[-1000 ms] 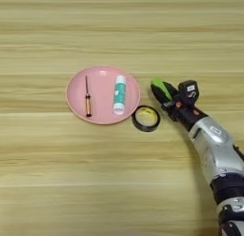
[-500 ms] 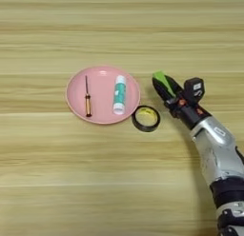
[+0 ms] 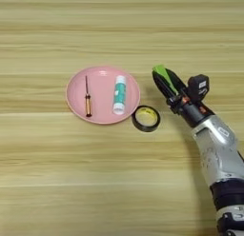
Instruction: Move the objects on the table
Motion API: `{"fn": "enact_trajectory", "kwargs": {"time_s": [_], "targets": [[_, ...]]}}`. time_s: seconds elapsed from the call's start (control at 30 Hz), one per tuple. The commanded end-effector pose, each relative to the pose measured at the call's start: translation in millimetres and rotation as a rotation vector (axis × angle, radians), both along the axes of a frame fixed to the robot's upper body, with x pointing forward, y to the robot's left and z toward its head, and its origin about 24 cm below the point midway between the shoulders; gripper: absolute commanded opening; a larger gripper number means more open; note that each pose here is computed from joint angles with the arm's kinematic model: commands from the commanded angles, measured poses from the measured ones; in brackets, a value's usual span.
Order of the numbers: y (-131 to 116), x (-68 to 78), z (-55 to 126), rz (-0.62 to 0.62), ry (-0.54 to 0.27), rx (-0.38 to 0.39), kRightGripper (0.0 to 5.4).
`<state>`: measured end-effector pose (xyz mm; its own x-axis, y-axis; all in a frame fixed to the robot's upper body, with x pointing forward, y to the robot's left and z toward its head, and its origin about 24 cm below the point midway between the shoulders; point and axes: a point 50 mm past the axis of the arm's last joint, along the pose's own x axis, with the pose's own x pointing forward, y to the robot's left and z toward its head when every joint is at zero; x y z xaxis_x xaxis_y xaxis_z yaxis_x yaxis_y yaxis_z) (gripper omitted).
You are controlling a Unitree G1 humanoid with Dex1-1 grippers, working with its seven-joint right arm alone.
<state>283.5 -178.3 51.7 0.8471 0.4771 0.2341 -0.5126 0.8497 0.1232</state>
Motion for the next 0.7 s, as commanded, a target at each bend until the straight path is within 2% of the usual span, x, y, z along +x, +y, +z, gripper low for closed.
{"fn": "enact_trajectory", "kwargs": {"time_s": [0.03,0.7], "targets": [[3,7.1,30.0,0.013,-0.141,-0.001,1.40],[20,-10.6,31.1,0.162,-0.201,-0.014,1.40]]}}
